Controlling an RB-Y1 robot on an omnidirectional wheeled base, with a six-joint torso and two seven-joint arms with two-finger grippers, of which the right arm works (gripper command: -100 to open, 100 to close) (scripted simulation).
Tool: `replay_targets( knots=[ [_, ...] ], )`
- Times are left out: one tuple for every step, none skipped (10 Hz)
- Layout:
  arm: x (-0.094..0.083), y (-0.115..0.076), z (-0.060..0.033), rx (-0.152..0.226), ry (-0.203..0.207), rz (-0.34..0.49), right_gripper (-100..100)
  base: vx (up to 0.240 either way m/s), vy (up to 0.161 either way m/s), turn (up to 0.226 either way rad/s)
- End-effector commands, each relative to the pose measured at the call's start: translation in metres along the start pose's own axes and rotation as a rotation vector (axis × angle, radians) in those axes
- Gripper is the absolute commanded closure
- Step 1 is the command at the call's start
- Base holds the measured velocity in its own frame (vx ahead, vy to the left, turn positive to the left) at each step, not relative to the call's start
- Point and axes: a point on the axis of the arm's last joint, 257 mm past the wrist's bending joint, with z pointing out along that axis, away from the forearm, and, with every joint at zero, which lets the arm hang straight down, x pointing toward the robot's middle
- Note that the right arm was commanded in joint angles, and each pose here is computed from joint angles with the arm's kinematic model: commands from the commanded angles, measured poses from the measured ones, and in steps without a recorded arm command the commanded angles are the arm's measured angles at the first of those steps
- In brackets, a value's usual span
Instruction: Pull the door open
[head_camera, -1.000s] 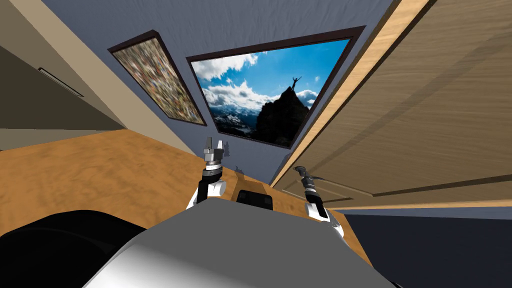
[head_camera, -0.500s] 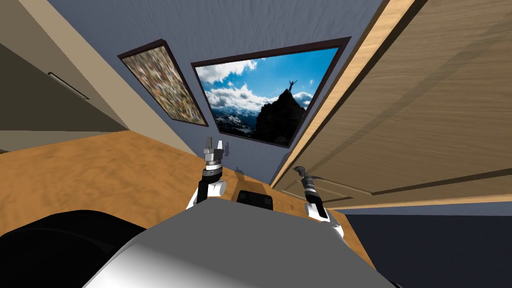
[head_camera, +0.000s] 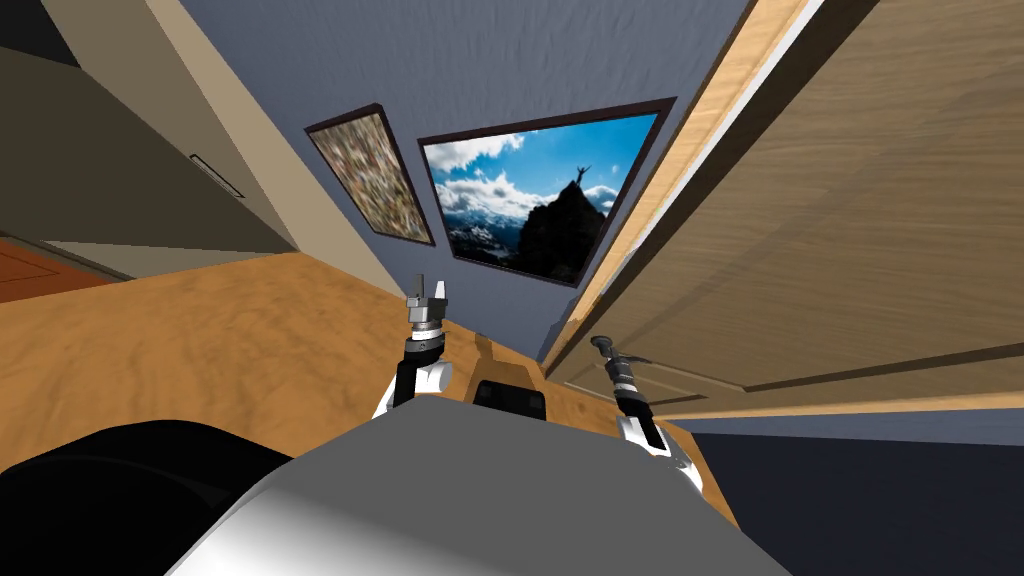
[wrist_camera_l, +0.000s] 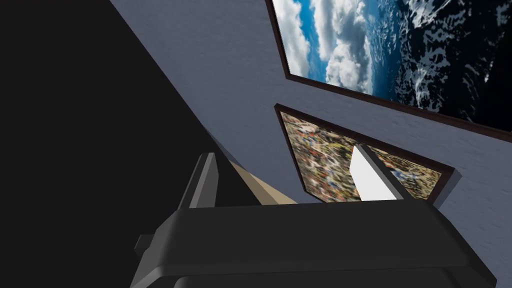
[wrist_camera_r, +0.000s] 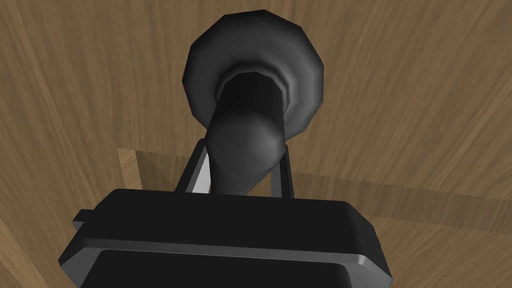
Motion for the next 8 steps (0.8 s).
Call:
replay_targets(
  knots=[
    [-0.002,0.000,-0.0072,-0.004,0.020,-0.002,100,-0.203,-0.081,0.143],
    [-0.002,0.000,-0.0115,-0.005,0.032,-0.002,100,-0.202,-0.087,0.152],
    [-0.003,0.000,-0.0169,-0.006,0.047,-0.002,100,-0.217,-0.070,0.185],
    [-0.003,0.000,-0.0205,-0.006,0.057,-0.001,100,-0.240,-0.062,0.141],
    [0.000,-0.001,-0.0170,-0.004,0.052,0.002,100,-0.106,-0.022,0.032],
    [-0.001,-0.003,-0.0265,-0.004,0.068,0.004,100,-0.148,-0.036,0.161],
    [-0.002,-0.003,-0.0286,-0.005,0.071,0.003,100,-0.198,-0.058,0.166],
    [-0.004,-0.003,-0.0333,-0.007,0.079,0.002,100,-0.205,-0.066,0.124]
  ],
)
